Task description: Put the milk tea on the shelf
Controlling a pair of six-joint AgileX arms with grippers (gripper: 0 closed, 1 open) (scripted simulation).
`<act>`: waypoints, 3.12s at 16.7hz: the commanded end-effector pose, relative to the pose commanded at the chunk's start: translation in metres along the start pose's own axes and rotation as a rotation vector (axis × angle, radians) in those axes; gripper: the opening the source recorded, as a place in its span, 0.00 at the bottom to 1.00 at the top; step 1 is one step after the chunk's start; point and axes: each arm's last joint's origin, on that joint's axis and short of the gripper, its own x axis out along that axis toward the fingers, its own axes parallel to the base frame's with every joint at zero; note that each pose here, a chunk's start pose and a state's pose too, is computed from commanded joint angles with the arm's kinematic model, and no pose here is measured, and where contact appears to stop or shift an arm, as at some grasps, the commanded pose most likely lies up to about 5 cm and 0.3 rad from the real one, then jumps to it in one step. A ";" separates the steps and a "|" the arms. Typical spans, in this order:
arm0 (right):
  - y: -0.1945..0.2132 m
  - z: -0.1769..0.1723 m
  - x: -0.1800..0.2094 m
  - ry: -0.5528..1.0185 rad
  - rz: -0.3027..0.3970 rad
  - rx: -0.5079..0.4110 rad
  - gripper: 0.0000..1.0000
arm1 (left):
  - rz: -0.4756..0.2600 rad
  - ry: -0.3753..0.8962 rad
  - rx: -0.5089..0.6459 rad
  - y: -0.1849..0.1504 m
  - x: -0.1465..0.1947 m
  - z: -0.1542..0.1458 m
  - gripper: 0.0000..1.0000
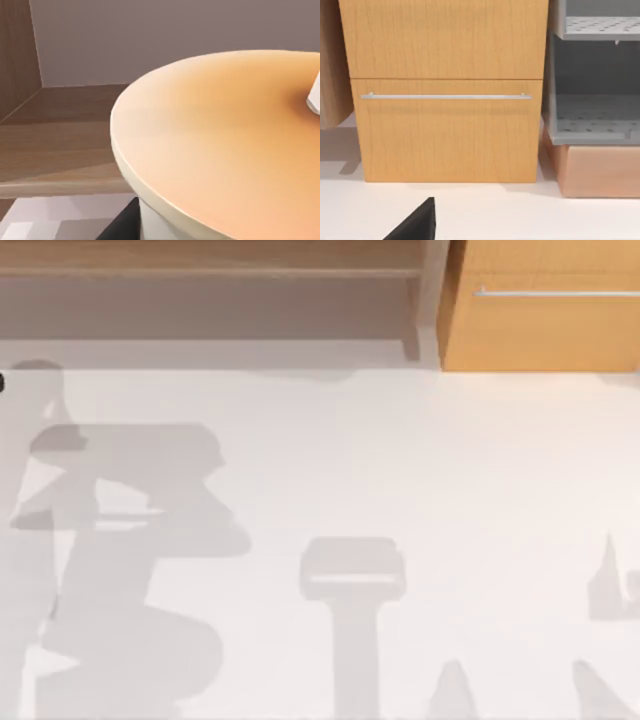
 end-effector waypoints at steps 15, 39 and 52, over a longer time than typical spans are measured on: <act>0.000 0.000 0.000 0.000 0.000 0.000 1.00 | -0.064 0.110 -0.060 -0.145 0.105 0.119 0.00; 0.000 0.000 0.000 0.000 0.000 0.000 1.00 | -0.082 0.111 -0.192 -0.175 0.122 0.112 0.00; 0.000 0.000 0.000 0.000 0.000 0.000 1.00 | 0.017 0.176 -0.055 -0.169 0.156 0.113 0.15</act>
